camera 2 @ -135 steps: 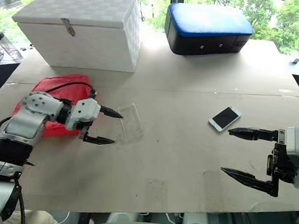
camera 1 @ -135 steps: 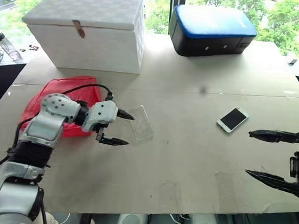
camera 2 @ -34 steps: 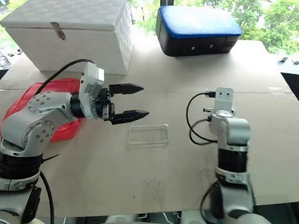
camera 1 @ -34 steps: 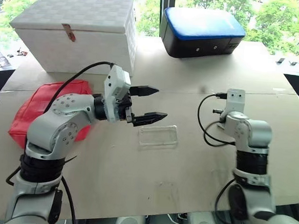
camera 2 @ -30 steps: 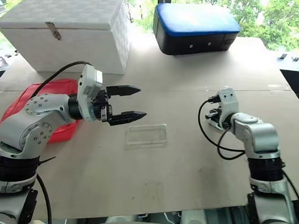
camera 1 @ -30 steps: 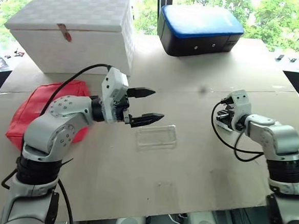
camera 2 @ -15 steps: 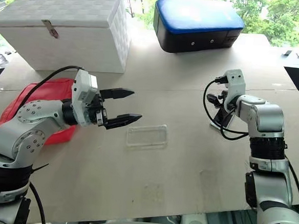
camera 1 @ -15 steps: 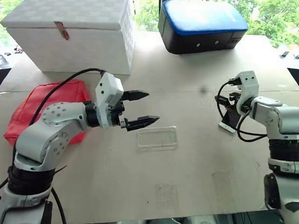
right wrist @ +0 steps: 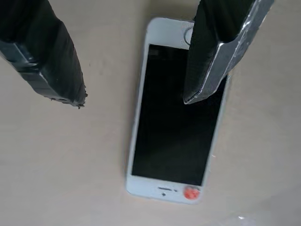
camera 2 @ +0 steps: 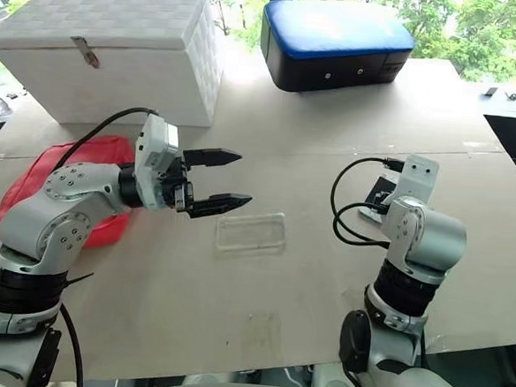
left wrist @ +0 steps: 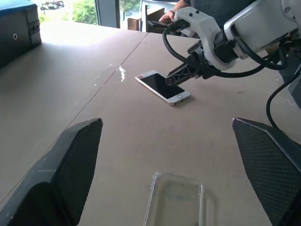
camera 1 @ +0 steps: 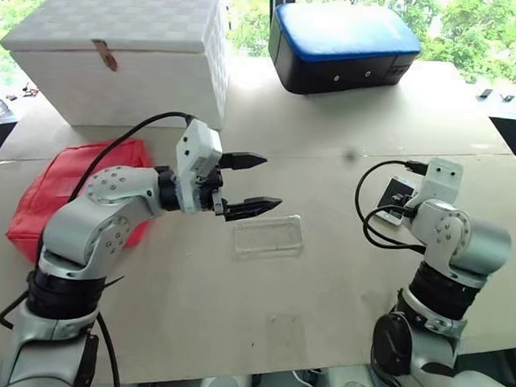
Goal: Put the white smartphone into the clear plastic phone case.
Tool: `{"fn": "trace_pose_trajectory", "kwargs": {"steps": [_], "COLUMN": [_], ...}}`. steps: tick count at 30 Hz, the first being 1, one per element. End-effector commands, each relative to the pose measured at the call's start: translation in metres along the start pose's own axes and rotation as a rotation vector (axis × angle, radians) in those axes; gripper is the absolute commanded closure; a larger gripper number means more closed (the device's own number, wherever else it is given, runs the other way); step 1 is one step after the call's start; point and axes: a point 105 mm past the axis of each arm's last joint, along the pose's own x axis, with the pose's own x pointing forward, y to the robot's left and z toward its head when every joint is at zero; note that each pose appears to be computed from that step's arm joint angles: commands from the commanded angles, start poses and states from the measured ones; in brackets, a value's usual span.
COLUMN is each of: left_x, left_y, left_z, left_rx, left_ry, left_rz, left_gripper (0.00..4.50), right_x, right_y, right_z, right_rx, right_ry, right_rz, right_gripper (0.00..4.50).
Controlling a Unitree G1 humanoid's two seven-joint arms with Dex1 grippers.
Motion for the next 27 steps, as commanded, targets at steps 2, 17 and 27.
{"fn": "trace_pose_trajectory", "kwargs": {"steps": [2,17,27], "left_x": [0.002,-0.006,-0.005], "left_y": [0.000,-0.006,-0.007], "left_z": [0.011,0.012,0.011], "left_rx": [0.049,0.043,0.045], "left_ry": [-0.025,-0.015,-0.015], "left_rz": [-0.018,0.032,0.021], "left_gripper": [0.00,0.00,0.00], "right_x": [-0.002,0.011,0.028], "right_y": [0.009,0.038,0.066], "right_z": [0.005,0.003,-0.022], "right_rx": [0.045,0.071,0.061], "right_ry": [0.025,0.056,0.159], "right_rz": [-0.016,0.164,0.192], "right_gripper": [0.90,0.14,0.14]}}
